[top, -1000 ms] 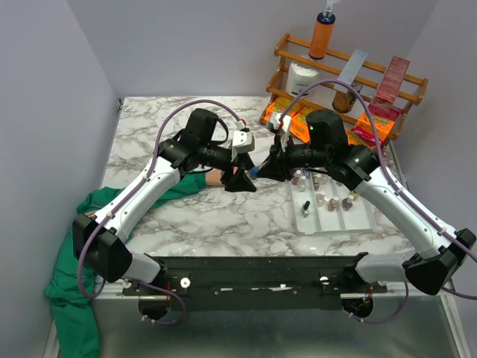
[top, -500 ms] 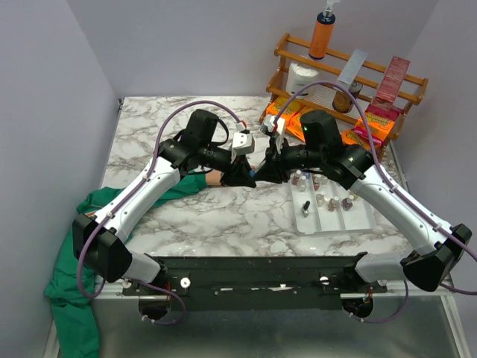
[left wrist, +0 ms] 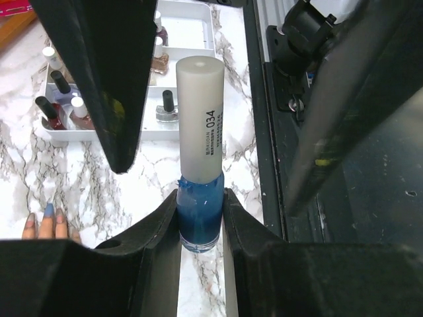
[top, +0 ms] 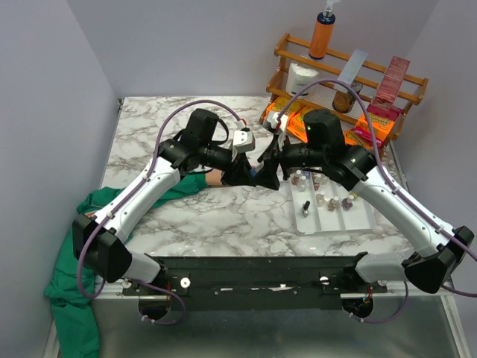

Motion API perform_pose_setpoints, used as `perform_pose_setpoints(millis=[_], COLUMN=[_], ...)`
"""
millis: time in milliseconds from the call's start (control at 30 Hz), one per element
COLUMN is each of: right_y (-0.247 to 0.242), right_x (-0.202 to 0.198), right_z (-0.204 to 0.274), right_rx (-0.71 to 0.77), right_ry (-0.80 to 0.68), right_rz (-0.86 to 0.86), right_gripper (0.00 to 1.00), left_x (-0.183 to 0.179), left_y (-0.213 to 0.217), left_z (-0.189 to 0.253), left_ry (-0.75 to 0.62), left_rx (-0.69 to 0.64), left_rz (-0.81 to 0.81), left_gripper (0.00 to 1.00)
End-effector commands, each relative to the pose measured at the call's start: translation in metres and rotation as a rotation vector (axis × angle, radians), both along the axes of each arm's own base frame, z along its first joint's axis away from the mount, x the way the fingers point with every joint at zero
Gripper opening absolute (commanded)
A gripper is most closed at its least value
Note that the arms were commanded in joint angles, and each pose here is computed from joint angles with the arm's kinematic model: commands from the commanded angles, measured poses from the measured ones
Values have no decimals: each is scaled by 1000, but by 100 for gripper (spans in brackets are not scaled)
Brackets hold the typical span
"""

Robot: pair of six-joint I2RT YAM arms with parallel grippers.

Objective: Paint the nails

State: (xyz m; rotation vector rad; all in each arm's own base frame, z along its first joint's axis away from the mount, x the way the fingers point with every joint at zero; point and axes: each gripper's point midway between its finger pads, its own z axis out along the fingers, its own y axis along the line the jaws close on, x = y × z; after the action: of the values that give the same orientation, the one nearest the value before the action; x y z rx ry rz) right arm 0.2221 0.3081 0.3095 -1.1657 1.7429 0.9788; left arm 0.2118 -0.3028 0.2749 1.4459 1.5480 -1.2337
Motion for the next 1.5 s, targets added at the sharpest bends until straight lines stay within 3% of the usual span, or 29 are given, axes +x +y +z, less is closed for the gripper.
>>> perform_pose_setpoints(millis=[0, 100, 233, 367, 533, 833, 967, 1200, 1333, 1367, 1467], right_y=[-4, -7, -18, -14, -19, -7, -7, -10, -6, -4, 0], right_x=[-1, 2, 30, 33, 50, 51, 49, 49, 46, 44, 40], right_z=[18, 31, 36, 48, 44, 41, 36, 26, 24, 26, 31], right_rx=[55, 100, 138, 246, 293, 304, 298, 282, 275, 277, 275], right_ry=[-55, -53, 8, 130, 176, 200, 210, 217, 221, 212, 165], right_rz=[-39, -95, -322, -400, -533, -488, -483, -503, -469, -445, -381], right_gripper=[87, 89, 88, 80, 69, 47, 52, 52, 34, 25, 14], left_x=[2, 13, 32, 37, 35, 33, 36, 37, 37, 36, 31], left_y=[0, 2, 7, 10, 10, 11, 12, 10, 8, 7, 7], left_z=[16, 12, 8, 6, 5, 9, 9, 10, 12, 13, 11], left_ry=[-35, -46, -45, -67, -76, -87, -92, -84, -78, -79, -94], left_rx=[-19, 6, 45, 58, 56, 51, 53, 45, 40, 37, 37], left_rz=[47, 121, 258, 290, 293, 291, 301, 304, 294, 289, 245], left_gripper=[0, 0, 0, 0, 0, 0, 0, 0, 0, 0, 0])
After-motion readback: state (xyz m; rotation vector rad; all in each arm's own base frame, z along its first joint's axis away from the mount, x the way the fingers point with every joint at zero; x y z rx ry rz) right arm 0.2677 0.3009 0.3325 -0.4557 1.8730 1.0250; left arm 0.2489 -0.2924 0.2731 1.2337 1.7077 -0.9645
